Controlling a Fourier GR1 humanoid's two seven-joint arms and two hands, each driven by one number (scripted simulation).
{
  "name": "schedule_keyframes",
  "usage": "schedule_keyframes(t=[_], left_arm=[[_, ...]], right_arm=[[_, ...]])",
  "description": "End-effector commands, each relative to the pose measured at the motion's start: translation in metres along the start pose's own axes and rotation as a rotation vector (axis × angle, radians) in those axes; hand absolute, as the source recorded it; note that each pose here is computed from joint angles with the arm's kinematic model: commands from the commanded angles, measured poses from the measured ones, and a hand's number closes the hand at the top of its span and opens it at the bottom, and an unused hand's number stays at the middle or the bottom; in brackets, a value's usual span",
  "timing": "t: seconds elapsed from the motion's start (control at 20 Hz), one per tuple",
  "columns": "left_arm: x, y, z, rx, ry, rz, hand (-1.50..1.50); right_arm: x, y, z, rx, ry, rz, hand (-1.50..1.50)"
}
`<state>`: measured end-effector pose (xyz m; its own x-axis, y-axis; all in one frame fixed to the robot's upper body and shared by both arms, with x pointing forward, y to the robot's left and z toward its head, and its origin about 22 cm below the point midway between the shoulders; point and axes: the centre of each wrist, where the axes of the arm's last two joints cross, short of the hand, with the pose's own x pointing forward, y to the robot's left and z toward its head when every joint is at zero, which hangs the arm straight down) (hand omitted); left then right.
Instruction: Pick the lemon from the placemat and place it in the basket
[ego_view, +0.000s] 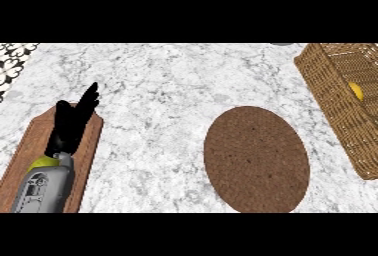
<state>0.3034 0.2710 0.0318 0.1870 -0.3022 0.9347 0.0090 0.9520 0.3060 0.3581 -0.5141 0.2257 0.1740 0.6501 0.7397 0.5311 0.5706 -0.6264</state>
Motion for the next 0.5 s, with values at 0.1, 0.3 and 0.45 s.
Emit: schedule_keyframes(t=[0.1,0.3,0.45], left_arm=[[-0.012,-0.002,0.009,0.017,-0.010,-0.005,0.00],[-0.009,-0.008,0.010,0.003,0.000,-0.015,0.00],[-0.008,-0.004,0.000,0.004,-0.004,-0.006,0.00]], right_arm=[[-0.030,-0.058,0.011,-0.117,0.131,-0.127,-1.50],[-0.064,-0.104,0.033,-0.136,0.172,-0.111,-1.50],[-0.087,-0.138,0.054,-0.138,0.155,-0.131,-1.50]])
